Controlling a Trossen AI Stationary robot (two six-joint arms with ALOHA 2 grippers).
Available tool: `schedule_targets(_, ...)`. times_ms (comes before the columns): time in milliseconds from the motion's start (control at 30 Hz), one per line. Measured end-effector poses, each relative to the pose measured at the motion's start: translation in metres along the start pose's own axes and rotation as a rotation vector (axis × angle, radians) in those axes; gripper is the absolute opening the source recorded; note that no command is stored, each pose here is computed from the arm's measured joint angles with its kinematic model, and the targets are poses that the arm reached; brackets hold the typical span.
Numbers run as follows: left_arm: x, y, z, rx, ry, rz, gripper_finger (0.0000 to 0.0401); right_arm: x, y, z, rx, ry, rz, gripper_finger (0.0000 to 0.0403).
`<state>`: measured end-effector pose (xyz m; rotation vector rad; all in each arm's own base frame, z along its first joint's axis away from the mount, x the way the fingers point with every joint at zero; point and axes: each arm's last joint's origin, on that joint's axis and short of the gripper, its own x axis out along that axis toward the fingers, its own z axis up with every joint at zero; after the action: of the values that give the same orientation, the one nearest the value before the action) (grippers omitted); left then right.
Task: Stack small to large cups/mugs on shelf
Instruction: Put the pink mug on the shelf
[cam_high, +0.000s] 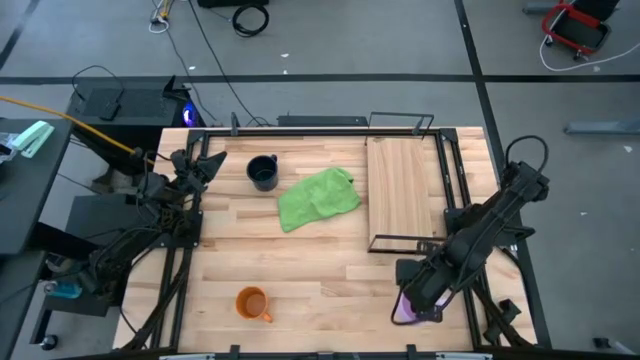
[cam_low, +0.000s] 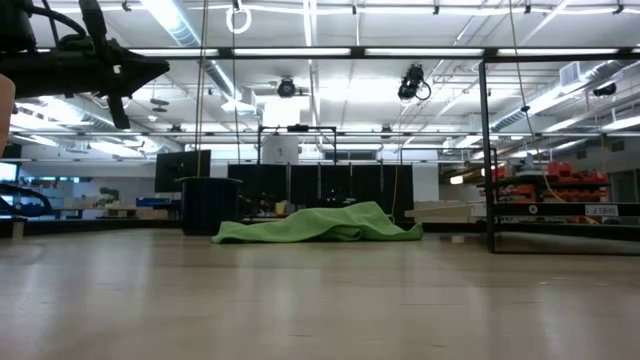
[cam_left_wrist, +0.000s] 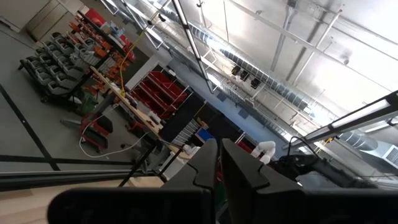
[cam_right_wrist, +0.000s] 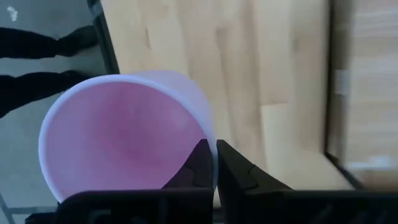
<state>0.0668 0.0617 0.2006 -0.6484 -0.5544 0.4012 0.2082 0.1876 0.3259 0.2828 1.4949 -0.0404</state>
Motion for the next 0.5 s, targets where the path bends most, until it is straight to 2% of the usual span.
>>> schedule_targets(133, 0.0, 0.0, 0.0, 0.0, 0.0, 0.0, 0.003, -0.04, -0.012, 0.001, 0.032, -0.026, -0.06, 0.0005)
schedule_targets(233, 0.0, 0.0, 0.0, 0.0, 0.0, 0.0, 0.0034, -0.063, -0.018, 0.008, 0.041, -0.108, 0.006, 0.0005)
schedule_targets(500, 0.0, -0.001, 0.001, 0.002, -0.005, -0.006, 0.003, -0.096, -0.051, 0.036, 0.083, -0.233, 0.036, 0.0005)
